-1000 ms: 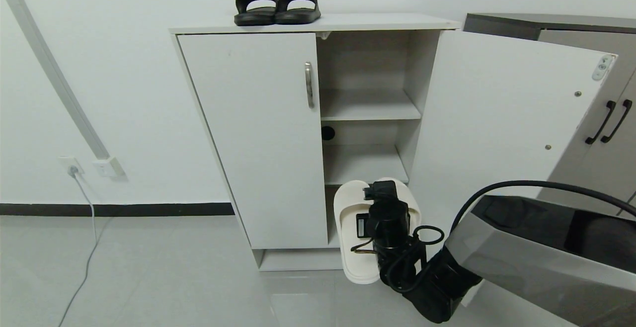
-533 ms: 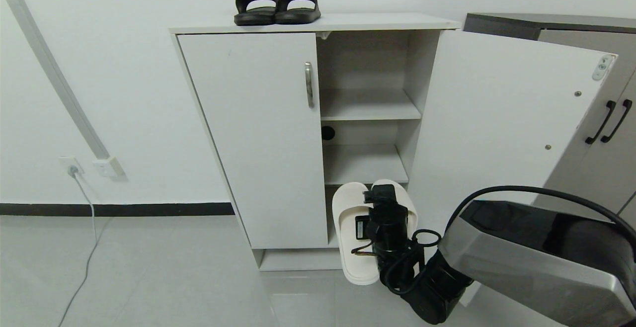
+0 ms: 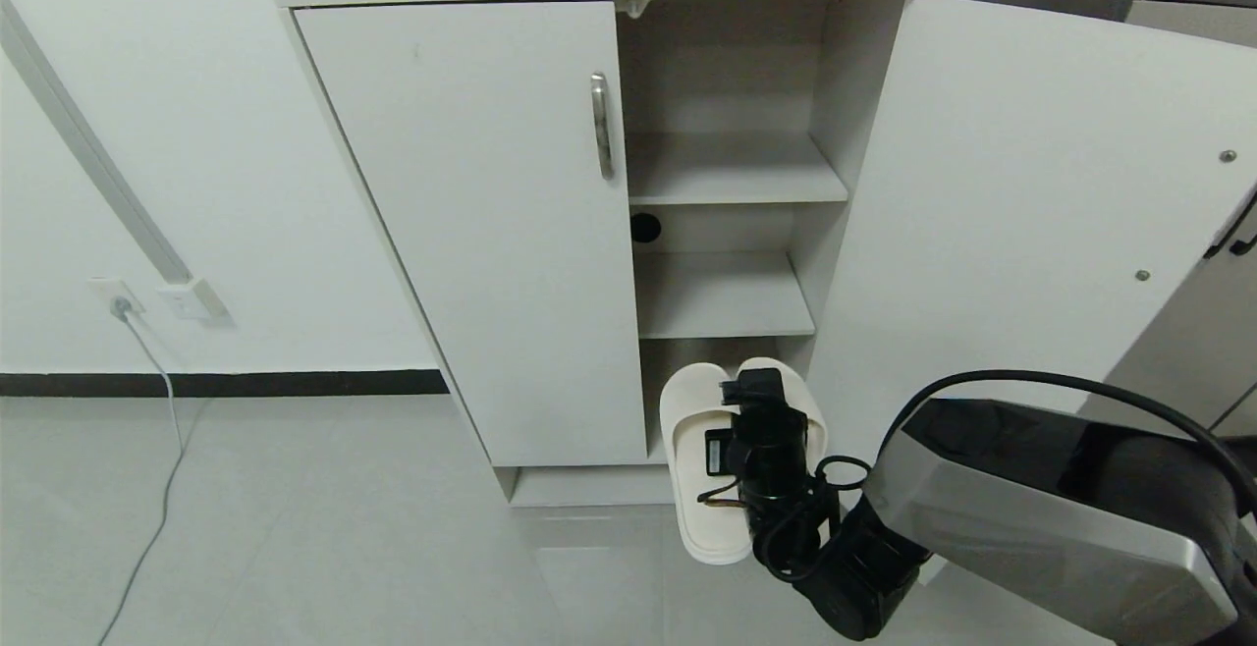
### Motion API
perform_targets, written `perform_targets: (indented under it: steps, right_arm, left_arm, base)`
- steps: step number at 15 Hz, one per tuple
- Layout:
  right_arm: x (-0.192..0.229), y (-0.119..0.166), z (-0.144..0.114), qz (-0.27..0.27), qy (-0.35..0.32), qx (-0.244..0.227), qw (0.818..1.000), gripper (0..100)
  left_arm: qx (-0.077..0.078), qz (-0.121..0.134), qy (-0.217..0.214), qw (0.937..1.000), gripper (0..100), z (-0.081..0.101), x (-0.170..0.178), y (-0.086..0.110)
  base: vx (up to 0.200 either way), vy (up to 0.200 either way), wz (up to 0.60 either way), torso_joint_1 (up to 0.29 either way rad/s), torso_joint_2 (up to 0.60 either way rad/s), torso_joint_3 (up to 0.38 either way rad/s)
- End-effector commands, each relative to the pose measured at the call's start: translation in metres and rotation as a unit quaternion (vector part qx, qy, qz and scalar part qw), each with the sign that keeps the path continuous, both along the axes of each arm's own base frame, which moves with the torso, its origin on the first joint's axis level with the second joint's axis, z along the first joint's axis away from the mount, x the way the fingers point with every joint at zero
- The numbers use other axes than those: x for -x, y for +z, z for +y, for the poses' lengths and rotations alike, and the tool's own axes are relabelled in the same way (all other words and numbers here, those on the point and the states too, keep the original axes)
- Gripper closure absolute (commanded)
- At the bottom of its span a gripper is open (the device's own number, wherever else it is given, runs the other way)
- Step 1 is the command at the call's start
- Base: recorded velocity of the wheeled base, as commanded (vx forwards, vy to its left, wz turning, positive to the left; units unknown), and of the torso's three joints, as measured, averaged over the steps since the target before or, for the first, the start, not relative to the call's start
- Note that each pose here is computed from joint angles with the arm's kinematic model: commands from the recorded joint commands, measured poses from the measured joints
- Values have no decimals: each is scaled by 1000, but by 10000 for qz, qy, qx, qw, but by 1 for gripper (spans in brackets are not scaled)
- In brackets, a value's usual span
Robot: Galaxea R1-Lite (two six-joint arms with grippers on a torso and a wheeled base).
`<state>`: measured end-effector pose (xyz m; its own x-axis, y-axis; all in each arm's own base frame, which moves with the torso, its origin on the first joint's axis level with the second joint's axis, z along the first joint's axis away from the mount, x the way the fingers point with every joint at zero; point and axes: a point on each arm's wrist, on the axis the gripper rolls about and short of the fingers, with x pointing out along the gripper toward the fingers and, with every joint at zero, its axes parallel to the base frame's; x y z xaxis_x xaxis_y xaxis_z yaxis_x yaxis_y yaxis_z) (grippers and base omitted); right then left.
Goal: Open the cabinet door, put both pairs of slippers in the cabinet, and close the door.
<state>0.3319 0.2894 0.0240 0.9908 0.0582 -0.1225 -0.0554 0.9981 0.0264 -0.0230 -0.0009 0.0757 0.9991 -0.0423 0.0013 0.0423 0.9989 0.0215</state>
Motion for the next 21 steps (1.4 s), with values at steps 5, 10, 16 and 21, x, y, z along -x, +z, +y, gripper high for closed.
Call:
perform_targets:
  steps: [5,10,16,21]
  right_arm:
    - [0,6,1,-254,-30,-116,9996,100]
    - [2,22,-2,-1004,-10,117,9949,100]
    - [3,35,-3,-1334,-46,156,9909,100]
    - [3,35,-3,-1323,-45,166,9911,100]
  left_arm:
    - [8,7,5,10000,100,0,0,0]
    - [8,7,5,10000,100,0,0,0]
    - [8,7,5,10000,100,0,0,0]
    - [15,7,5,10000,100,0,0,0]
  base:
    - [0,0,0,7,3,-198]
    - [0,0,0,5,3,-167]
    - [0,0,0,0,0,0]
    - [160,0,0,2,3,-2]
